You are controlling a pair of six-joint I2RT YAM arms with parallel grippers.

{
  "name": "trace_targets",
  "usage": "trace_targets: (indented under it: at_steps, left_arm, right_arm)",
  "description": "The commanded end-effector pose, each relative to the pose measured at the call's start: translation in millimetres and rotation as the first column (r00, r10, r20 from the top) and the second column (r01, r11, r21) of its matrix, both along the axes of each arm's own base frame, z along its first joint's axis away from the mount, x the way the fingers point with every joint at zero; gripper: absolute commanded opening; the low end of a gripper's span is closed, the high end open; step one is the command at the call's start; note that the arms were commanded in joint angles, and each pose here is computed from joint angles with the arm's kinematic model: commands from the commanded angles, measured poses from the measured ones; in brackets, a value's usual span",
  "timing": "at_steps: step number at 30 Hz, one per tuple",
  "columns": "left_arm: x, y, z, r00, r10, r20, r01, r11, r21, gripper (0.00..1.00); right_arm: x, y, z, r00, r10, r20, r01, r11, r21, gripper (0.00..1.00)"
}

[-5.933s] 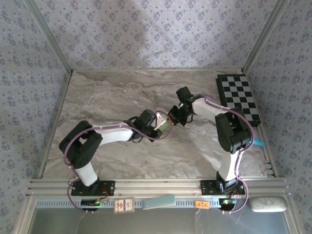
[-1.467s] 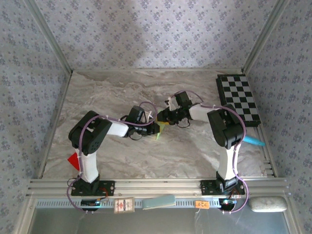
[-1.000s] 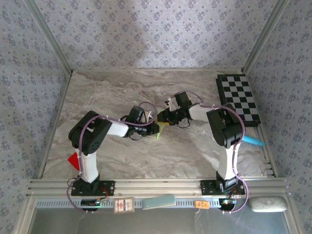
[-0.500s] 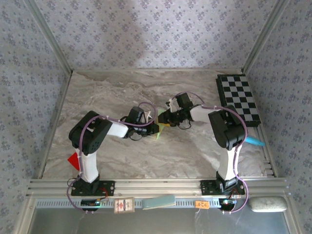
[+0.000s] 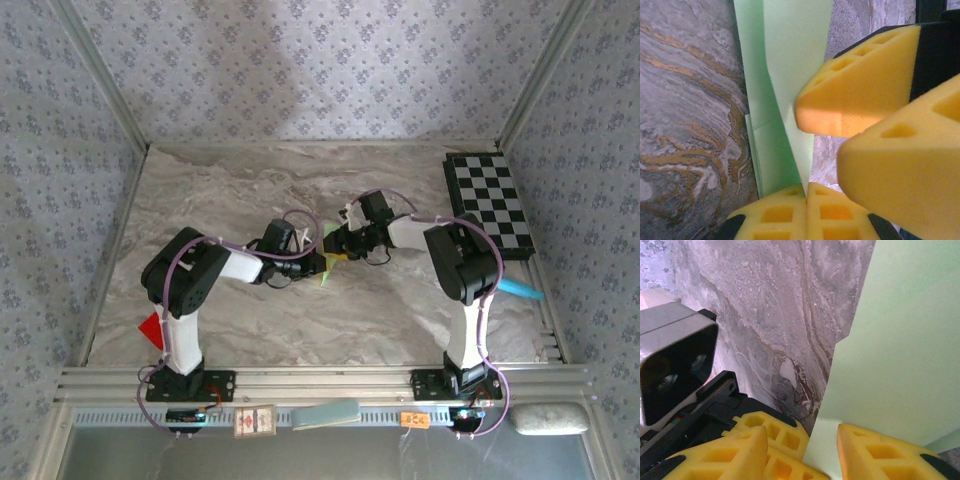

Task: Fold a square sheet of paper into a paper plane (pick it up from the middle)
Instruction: Fifth fold the wing at the center of the table.

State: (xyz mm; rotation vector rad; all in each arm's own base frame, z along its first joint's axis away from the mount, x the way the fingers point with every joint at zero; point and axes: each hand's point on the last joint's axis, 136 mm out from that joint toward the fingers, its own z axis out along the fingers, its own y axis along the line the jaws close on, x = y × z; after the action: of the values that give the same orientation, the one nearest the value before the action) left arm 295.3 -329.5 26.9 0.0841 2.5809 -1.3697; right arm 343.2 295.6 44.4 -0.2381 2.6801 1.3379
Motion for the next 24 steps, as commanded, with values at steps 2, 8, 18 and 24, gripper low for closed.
trace_targets:
  at_steps: [2, 8, 18, 24]
  left_arm:
    - [-10, 15, -34, 0.997, 0.027, -0.075, -0.02, 0.996, 0.09, 0.0]
    - [-10, 14, -32, 0.997, 0.026, -0.072, -0.019, 0.996, 0.088, 0.03]
    - [-10, 16, -13, 0.999, 0.03, -0.044, -0.027, 0.996, 0.085, 0.16]
    - [-16, 28, -5, 0.998, 0.052, -0.033, -0.048, 0.992, 0.115, 0.2]
  right_arm:
    - [2, 3, -6, 1.0, 0.014, -0.004, -0.014, 1.0, -0.012, 0.43]
    - [1, -1, -15, 1.0, 0.003, -0.024, -0.004, 0.999, -0.044, 0.43]
    - [2, -8, -24, 0.999, -0.019, -0.045, 0.014, 0.994, -0.105, 0.42]
    - [3, -9, -27, 0.998, -0.024, -0.06, 0.017, 0.993, -0.12, 0.42]
